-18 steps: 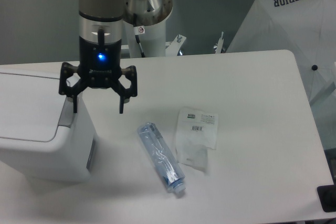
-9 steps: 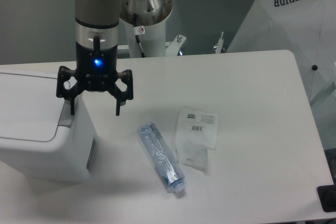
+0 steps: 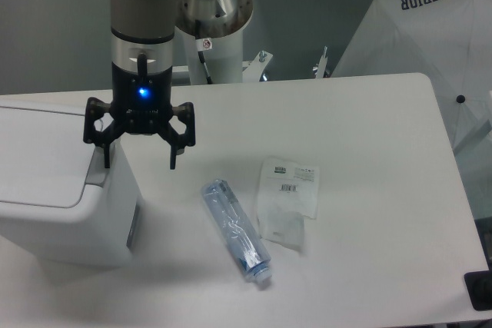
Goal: Open the trash can
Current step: 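Press the gripper fingers on the trash can lid edge to pop it open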
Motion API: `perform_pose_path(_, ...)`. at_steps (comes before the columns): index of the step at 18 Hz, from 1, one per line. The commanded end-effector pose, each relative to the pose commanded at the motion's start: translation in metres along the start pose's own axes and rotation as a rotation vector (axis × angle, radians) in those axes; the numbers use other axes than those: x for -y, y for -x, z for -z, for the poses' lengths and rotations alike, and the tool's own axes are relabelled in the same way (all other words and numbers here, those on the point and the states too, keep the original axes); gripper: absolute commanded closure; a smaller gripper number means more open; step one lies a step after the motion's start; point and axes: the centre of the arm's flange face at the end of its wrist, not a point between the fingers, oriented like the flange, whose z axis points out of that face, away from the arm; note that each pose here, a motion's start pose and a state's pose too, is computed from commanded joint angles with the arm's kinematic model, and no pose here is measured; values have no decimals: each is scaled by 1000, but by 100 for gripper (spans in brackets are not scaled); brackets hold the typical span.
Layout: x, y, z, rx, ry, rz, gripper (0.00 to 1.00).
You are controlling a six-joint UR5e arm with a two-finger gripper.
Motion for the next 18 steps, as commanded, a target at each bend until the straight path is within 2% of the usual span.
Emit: perform_pose_path(18,0,1,-6,1,9,2,0)
